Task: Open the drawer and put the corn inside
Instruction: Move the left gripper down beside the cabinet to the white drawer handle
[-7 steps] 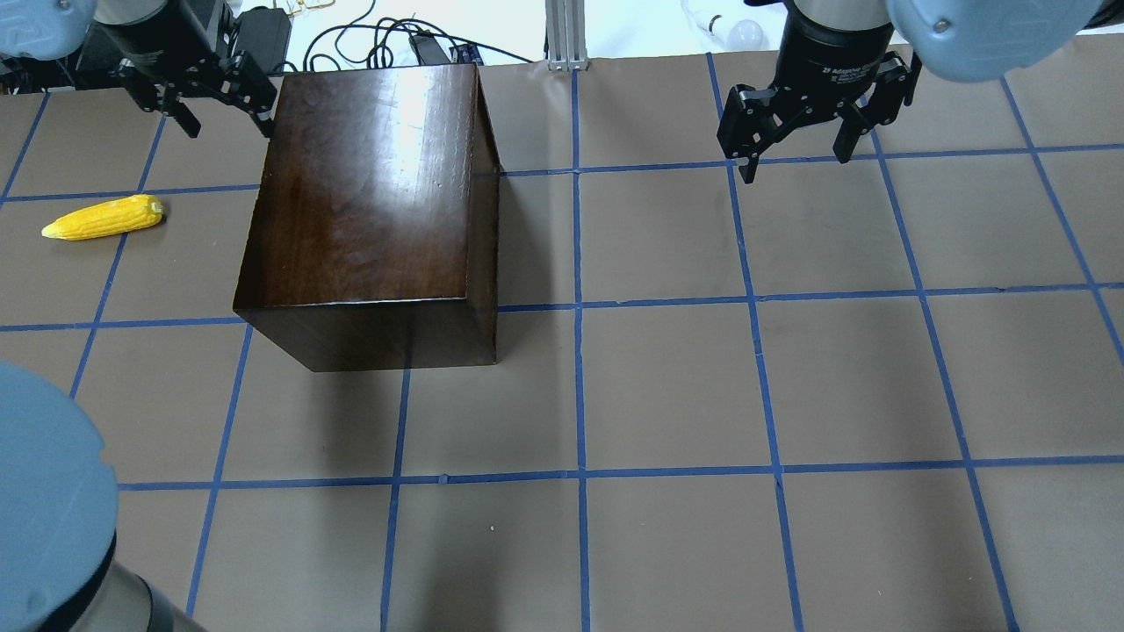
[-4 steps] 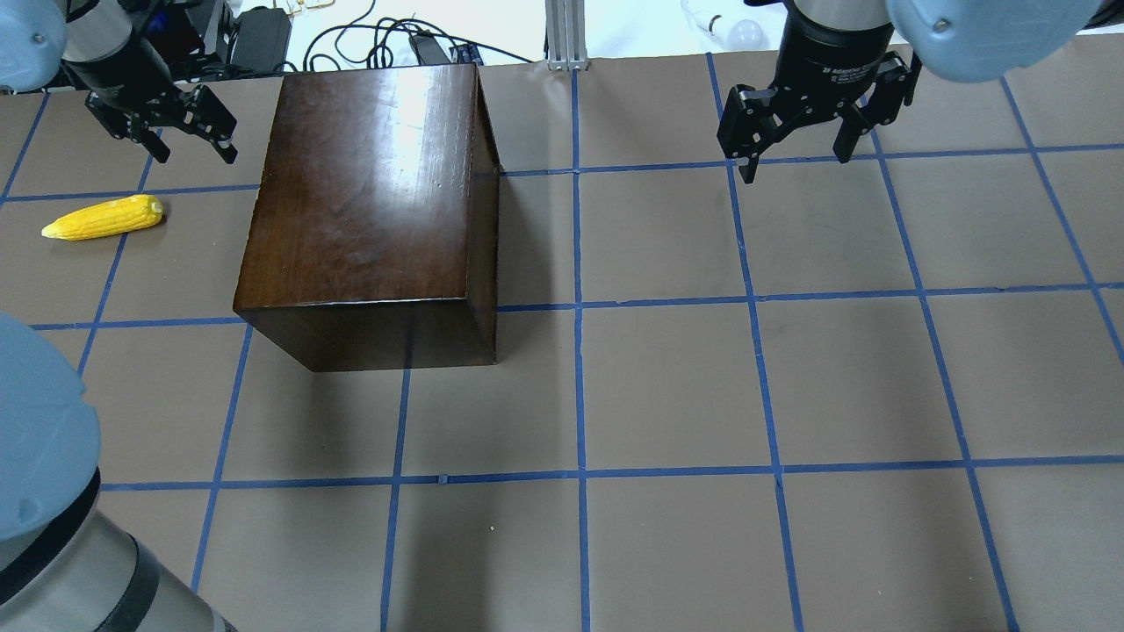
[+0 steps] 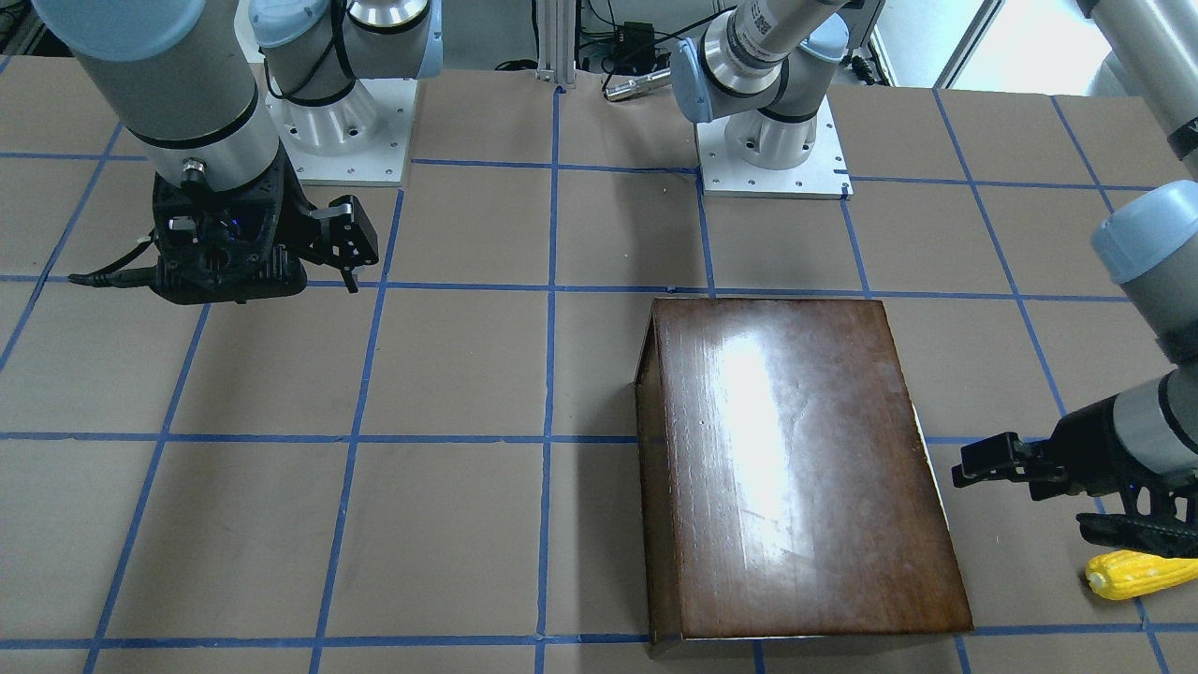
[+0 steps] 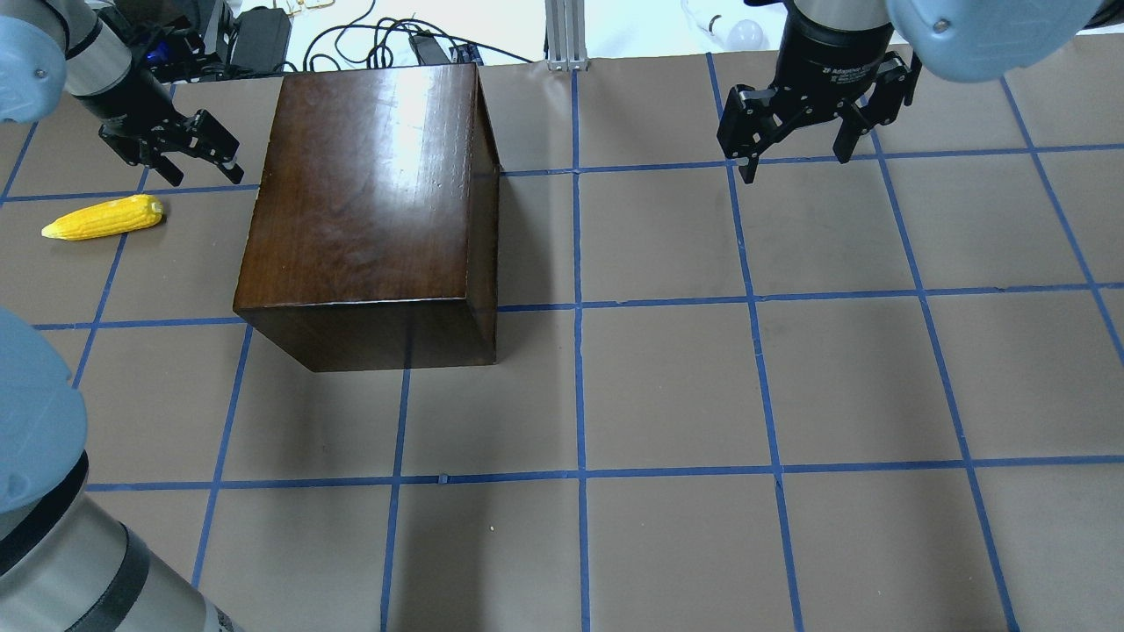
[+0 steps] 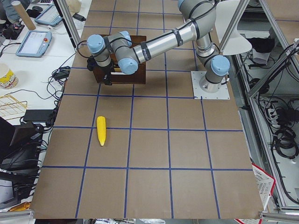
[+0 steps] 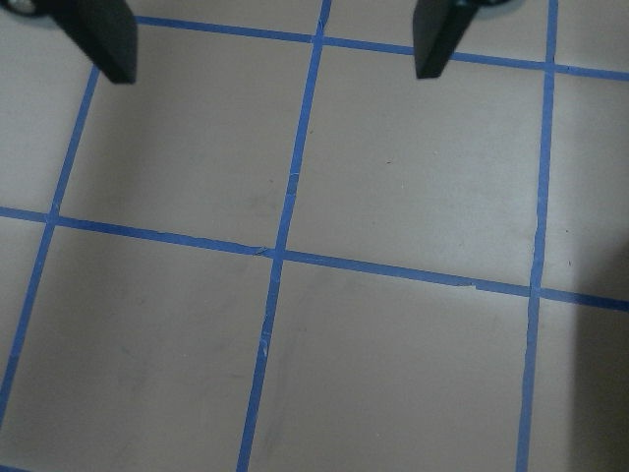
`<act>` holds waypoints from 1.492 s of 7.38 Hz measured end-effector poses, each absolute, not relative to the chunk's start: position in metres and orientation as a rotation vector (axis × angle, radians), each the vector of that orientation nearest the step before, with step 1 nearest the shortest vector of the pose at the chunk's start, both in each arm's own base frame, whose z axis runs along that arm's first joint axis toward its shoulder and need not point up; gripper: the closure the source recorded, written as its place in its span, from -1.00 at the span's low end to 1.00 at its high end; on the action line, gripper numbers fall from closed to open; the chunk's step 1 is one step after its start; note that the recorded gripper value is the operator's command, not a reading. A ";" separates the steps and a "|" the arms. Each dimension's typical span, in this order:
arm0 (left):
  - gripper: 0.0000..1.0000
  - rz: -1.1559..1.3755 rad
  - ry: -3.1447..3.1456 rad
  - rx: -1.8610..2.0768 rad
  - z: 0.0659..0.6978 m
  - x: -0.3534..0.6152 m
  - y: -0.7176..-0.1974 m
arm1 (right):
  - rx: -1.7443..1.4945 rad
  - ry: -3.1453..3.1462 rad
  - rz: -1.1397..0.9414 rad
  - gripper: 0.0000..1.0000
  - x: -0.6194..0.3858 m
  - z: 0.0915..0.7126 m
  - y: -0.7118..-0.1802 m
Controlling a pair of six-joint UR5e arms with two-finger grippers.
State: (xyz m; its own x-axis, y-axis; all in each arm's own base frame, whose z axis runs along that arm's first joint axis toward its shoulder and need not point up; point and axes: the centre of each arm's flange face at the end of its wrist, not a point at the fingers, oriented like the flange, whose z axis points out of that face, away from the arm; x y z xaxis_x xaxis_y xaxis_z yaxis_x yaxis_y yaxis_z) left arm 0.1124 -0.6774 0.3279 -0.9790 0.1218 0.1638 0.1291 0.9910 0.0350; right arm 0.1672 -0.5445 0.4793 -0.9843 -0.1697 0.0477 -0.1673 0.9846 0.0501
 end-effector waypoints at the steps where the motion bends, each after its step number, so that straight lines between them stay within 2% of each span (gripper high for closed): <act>1: -0.97 -0.069 -2.952 -0.233 0.323 0.112 -0.674 | 0.261 -3.078 -0.071 -1.00 0.167 0.479 -0.545; 11: -0.97 -0.093 -2.906 -0.023 0.307 0.110 -0.662 | 0.262 -3.078 -0.070 -1.00 0.167 0.479 -0.545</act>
